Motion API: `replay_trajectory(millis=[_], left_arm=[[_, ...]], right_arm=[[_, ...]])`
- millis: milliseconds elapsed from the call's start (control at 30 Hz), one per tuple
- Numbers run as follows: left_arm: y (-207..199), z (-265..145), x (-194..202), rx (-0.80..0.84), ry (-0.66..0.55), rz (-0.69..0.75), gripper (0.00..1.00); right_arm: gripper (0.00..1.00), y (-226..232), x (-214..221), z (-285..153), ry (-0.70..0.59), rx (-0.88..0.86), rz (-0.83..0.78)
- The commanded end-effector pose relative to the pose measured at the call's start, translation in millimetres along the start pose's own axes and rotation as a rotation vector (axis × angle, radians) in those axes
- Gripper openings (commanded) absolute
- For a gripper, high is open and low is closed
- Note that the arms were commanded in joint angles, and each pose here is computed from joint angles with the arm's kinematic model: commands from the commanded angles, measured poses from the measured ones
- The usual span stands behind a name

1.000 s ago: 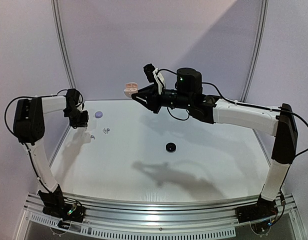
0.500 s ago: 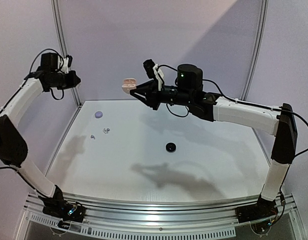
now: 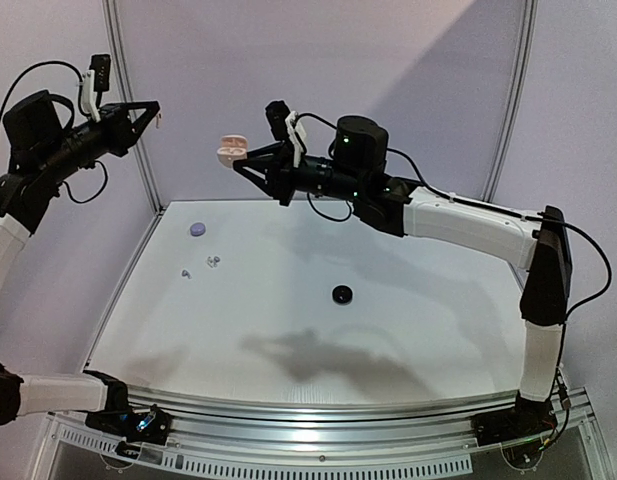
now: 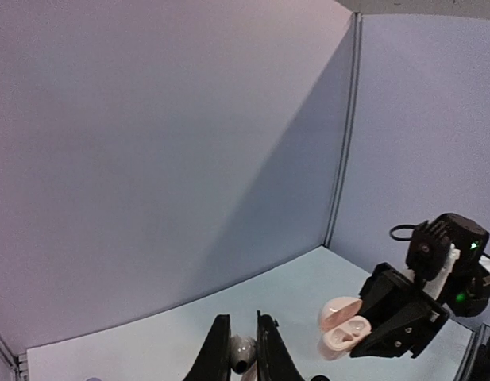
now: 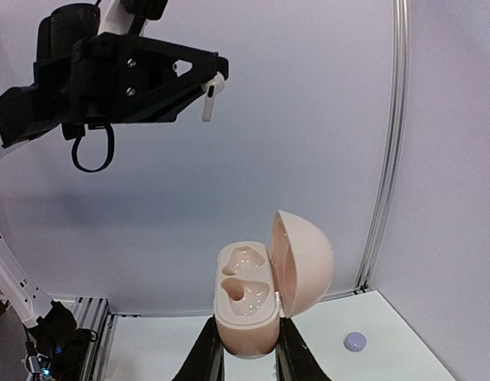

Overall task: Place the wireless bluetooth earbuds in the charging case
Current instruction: Insert the left earbud into the left side groove of the charging case.

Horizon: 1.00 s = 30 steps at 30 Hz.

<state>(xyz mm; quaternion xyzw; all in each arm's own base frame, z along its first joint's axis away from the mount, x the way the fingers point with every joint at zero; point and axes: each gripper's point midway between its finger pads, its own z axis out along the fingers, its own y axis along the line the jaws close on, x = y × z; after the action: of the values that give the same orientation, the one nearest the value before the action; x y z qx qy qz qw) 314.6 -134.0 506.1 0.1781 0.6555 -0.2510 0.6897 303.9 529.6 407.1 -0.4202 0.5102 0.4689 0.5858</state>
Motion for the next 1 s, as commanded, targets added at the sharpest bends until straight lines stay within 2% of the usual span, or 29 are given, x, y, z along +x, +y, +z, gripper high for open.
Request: replay_trajectory(millis=[0, 333, 567, 967], left_arm=[[-57, -12, 7, 0.245, -0.052, 0.003, 0.0], [-119, -33, 12, 0.48, -0.165, 0.041, 0.0], [-115, -28, 15, 0.45, -0.197, 0.007, 0.0], [-107, -25, 23, 0.406, -0.207, 0.005, 0.0]], right_arm=[[0.0, 11, -5, 18, -0.047, -0.002, -0.039], [0.0, 39, -3, 29, -0.044, -0.008, -0.103], [0.0, 58, -14, 28, -0.064, -0.03, -0.141], [0.0, 61, -41, 21, -0.144, -0.019, -0.127]])
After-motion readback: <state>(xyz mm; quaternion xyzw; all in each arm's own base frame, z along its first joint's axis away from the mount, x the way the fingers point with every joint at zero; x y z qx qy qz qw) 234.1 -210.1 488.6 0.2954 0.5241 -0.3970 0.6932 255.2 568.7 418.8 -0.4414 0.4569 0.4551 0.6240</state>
